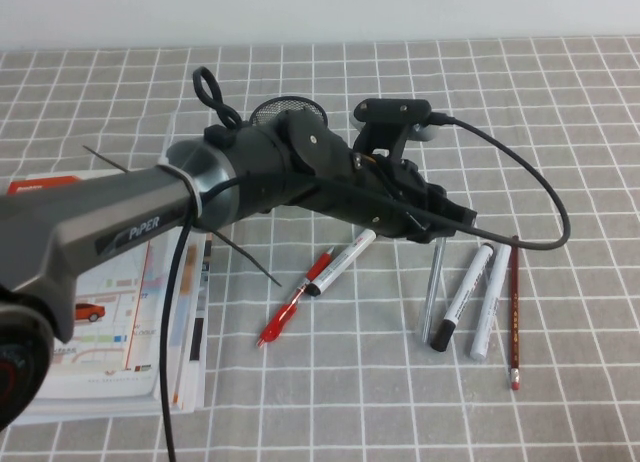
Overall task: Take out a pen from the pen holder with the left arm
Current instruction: 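Take a marker out of the pen holder and lay it on the table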
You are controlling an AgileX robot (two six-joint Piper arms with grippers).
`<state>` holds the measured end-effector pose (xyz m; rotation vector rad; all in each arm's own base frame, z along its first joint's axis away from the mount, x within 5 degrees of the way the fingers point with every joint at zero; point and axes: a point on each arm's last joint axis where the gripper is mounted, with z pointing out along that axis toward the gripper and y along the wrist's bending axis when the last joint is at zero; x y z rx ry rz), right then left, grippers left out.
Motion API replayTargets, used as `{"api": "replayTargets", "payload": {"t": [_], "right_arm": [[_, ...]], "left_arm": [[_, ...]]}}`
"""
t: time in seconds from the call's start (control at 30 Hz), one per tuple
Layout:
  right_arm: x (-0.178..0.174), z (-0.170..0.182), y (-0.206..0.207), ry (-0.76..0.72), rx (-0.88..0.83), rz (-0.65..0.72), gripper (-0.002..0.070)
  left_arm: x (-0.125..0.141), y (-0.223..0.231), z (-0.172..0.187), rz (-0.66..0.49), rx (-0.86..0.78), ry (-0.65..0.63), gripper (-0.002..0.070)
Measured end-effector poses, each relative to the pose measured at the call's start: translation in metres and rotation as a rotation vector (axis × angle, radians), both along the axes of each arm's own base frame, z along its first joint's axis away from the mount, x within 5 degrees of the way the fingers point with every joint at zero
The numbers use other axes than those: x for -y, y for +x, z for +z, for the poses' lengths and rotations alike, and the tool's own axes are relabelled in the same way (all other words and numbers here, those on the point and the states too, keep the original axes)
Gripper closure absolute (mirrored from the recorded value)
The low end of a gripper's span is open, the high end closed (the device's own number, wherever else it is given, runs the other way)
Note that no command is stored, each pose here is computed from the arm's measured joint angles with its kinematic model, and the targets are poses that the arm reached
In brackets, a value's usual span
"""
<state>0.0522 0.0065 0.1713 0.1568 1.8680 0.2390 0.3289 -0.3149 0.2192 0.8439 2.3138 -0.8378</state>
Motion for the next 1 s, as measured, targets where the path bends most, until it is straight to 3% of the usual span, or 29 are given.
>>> {"api": "replayTargets", "payload": {"t": [0.3, 1.0], "right_arm": [[0.000, 0.000, 0.000, 0.000, 0.000, 0.000, 0.0689], [0.000, 0.000, 0.000, 0.000, 0.000, 0.000, 0.0689]], "left_arm": [[0.005, 0.001, -0.001, 0.026, 0.034, -0.011, 0.0622], [0.015, 0.006, -0.053, 0.062, -0.125, -0.008, 0.0622]]}}
